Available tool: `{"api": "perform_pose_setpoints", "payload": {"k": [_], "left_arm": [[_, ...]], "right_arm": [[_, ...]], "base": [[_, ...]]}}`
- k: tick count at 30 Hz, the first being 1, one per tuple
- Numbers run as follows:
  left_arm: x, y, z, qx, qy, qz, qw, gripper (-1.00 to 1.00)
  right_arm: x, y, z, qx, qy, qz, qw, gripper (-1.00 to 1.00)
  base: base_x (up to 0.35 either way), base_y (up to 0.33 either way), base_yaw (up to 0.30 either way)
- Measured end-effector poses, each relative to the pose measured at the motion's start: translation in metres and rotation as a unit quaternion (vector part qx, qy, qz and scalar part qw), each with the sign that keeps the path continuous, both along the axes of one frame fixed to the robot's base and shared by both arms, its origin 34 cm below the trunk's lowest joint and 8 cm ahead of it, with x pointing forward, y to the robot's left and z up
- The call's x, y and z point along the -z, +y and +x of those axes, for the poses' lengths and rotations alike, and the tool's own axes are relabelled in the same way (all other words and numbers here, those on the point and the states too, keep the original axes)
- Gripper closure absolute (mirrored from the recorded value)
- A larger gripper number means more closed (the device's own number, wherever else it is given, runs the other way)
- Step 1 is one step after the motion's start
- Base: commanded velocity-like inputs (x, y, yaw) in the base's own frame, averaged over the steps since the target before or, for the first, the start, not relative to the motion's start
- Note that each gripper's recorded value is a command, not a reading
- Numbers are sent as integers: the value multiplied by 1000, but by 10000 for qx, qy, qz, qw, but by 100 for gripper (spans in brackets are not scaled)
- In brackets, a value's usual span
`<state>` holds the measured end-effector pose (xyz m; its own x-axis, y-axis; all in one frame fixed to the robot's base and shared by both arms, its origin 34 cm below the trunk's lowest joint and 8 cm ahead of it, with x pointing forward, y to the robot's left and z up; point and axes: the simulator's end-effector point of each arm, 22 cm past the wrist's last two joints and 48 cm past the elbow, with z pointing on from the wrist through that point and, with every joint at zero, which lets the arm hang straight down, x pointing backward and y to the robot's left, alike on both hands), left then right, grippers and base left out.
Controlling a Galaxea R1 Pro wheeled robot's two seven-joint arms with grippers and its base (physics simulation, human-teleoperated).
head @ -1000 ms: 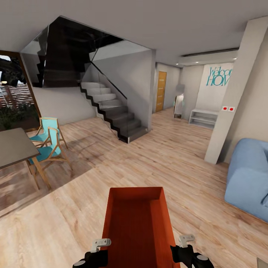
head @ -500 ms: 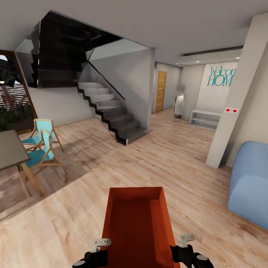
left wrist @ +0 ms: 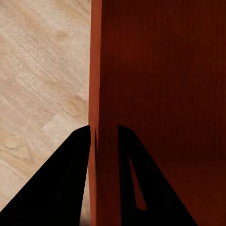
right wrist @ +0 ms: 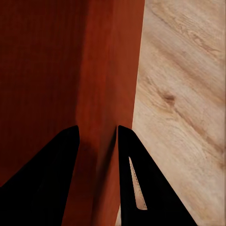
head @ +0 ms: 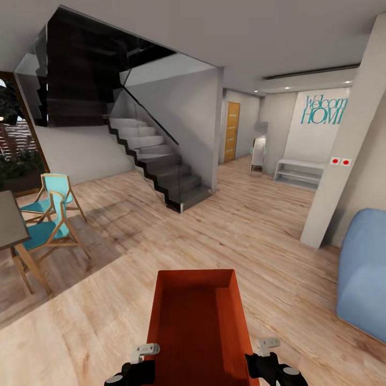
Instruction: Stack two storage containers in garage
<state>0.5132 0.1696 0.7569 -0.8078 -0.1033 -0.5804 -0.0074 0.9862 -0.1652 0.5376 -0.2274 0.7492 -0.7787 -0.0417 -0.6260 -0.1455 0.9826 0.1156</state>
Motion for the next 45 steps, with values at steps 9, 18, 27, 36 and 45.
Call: {"api": "perform_pose_setpoints", "payload": {"k": [9,18,27,36,45], "left_arm": [[0,0,0,-8,3,-2,10000,100],[0,1,0,-13,4,-4,10000,100],[0,1,0,-13,9,-5,10000,100],[0,1,0,-23,14,-9,10000,100],[1,3,0,-39,17,-8,10000,100]], "right_arm": [[0,0,0,-1,0,-2,10000,100],[0,1,0,-1,1,-3,10000,100],[0,1,0,-2,5,-4,10000,100],[0,1,0,-2,8,-7,10000,100],[0,3,0,-2,7,-15,10000,100]], "base": [[330,-85,0],[330,-90,0],[330,-96,0],[330,-96,-85],[330,-97,-206]]}}
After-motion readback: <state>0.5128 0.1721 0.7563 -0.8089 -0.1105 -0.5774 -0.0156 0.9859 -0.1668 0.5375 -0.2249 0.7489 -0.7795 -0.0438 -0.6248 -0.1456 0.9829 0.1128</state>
